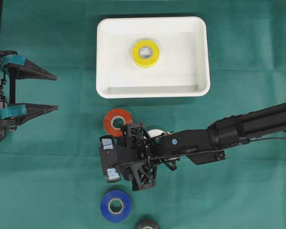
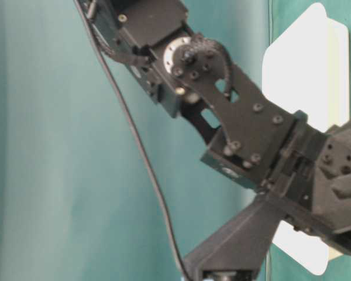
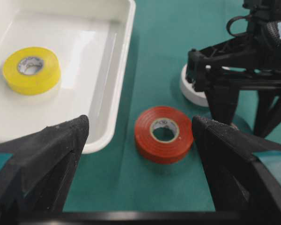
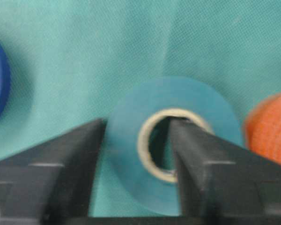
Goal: Pick up the tape from a random location and place it into the white case.
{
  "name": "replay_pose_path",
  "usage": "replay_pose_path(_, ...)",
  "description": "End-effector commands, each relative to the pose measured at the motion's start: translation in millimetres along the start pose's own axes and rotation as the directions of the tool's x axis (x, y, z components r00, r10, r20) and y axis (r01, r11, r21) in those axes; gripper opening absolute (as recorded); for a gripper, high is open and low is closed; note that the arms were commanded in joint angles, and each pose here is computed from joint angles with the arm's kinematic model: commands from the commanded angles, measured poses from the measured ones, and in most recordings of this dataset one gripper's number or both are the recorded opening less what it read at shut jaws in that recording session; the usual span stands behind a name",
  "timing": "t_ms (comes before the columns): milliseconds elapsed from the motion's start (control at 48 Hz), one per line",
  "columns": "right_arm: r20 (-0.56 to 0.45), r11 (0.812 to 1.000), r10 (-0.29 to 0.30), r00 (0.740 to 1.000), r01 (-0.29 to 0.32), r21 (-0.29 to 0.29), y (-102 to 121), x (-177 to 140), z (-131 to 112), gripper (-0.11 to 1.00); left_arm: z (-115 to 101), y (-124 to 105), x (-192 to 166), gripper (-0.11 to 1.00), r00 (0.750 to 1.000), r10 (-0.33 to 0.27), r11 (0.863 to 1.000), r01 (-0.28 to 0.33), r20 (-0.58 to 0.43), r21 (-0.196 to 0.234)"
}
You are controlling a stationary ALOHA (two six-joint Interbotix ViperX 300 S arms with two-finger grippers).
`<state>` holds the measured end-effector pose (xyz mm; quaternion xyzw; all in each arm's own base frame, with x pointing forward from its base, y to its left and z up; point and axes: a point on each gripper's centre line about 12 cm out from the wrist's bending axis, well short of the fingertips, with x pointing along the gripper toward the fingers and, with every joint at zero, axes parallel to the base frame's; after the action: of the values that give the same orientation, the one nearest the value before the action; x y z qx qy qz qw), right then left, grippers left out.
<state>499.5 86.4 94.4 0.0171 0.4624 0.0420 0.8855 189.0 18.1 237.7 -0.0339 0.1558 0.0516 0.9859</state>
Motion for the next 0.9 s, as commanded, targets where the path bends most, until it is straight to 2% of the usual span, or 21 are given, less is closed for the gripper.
replay_pose_path(0,0.028,1.000,0.000,1.000,0.000,-0.010,1.0,-8.4,10.9,0.42,5.2,0.0,0.9,0.91,1.000,0.001,1.000,-0.001,0.011,-0.004)
replay_pose_path(42,0.026,1.000,0.000,1.000,0.000,-0.010,1.0,-8.4,10.7,0.37,5.0,-0.3,0.9,0.91,1.000,-0.001,1.000,0.001,0.009,-0.003)
replay_pose_path(562,0.040,1.000,0.004,0.999,-0.003,-0.014,3.1,-11.8,15.4,0.36,5.5,0.0,0.9,0.91,1.000,0.001,1.000,-0.001,0.009,-0.002)
replay_pose_path(749,0.057,1.000,0.004,0.998,-0.003,-0.012,3.6,-32.0,27.2,0.35,5.4,-0.3,0.9,0.91,1.000,-0.001,1.000,0.001,0.009,-0.002)
replay_pose_path(791,0.060,1.000,0.005,0.998,-0.004,-0.013,4.7,-37.6,30.3,0.31,5.4,-0.3,0.9,0.91,1.000,-0.001,1.000,0.001,0.009,-0.002)
replay_pose_path(874,0.066,1.000,0.004,0.998,-0.003,-0.011,4.6,-48.8,36.6,0.30,5.4,-0.3,0.9,0.91,1.000,-0.001,1.000,0.001,0.009,-0.002)
